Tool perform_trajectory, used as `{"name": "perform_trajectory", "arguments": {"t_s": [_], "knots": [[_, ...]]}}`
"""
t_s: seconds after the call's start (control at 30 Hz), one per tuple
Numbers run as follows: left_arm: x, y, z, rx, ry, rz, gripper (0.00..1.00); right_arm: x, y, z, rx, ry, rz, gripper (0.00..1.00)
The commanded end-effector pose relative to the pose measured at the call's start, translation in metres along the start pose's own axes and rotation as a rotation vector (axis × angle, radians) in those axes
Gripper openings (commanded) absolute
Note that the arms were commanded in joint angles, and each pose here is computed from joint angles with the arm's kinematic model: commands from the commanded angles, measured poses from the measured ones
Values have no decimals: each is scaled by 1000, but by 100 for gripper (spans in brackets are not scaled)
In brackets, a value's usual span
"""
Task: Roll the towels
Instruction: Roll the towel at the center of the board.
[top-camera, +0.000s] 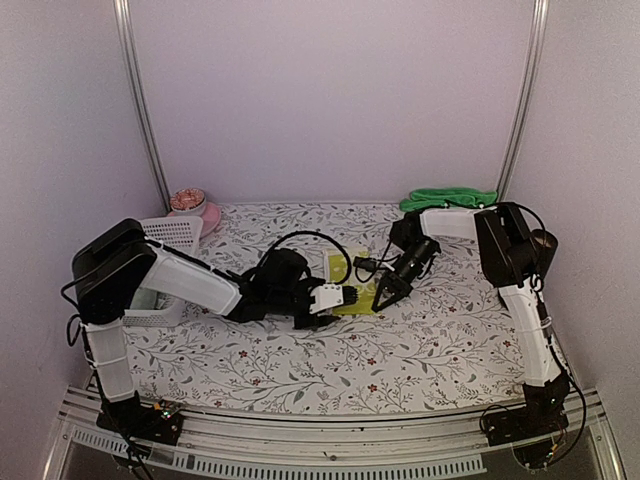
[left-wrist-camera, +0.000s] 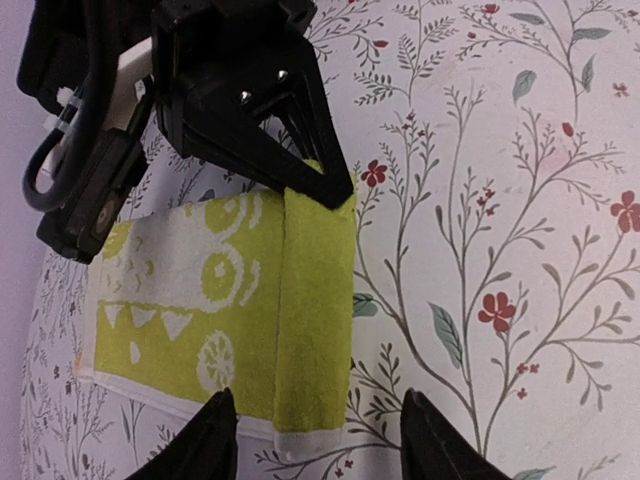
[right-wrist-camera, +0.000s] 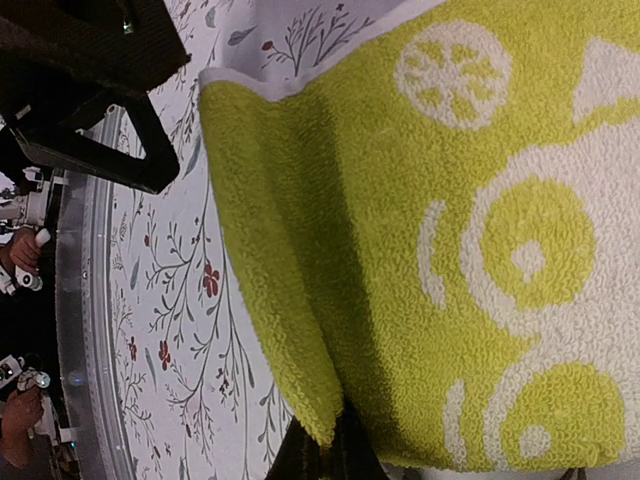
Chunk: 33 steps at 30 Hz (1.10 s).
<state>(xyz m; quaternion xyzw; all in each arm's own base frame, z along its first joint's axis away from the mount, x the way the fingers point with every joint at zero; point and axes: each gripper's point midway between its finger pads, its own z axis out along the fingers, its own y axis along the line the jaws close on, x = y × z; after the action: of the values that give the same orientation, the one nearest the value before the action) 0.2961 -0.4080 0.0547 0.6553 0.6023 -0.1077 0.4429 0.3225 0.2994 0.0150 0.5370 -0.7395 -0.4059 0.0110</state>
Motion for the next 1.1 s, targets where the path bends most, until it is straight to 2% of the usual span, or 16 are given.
{"name": "perform_trajectory", "arguments": {"t_s": [0.0, 0.13, 0.33, 0.47, 0.57, 0.97, 1.07], "knots": [[-2, -12, 7, 8, -1, 113, 53, 16, -15, 4, -2, 35, 88, 4], [6, -25, 20, 65, 42, 151, 46, 15, -15, 3, 1, 35, 89, 4], [10, -27, 25, 68, 61, 170, 40, 16, -15, 4, -3, 34, 96, 4], [16, -22, 31, 34, 89, 172, 42, 16, -16, 5, -5, 32, 96, 4], [18, -20, 32, 8, 91, 176, 48, 17, -16, 6, -6, 34, 97, 4], [43, -29, 41, 41, 207, 190, 45, 17, -17, 6, -3, 35, 97, 4], [38, -25, 36, 9, 190, 190, 48, 18, -18, 6, -3, 36, 99, 4]]}}
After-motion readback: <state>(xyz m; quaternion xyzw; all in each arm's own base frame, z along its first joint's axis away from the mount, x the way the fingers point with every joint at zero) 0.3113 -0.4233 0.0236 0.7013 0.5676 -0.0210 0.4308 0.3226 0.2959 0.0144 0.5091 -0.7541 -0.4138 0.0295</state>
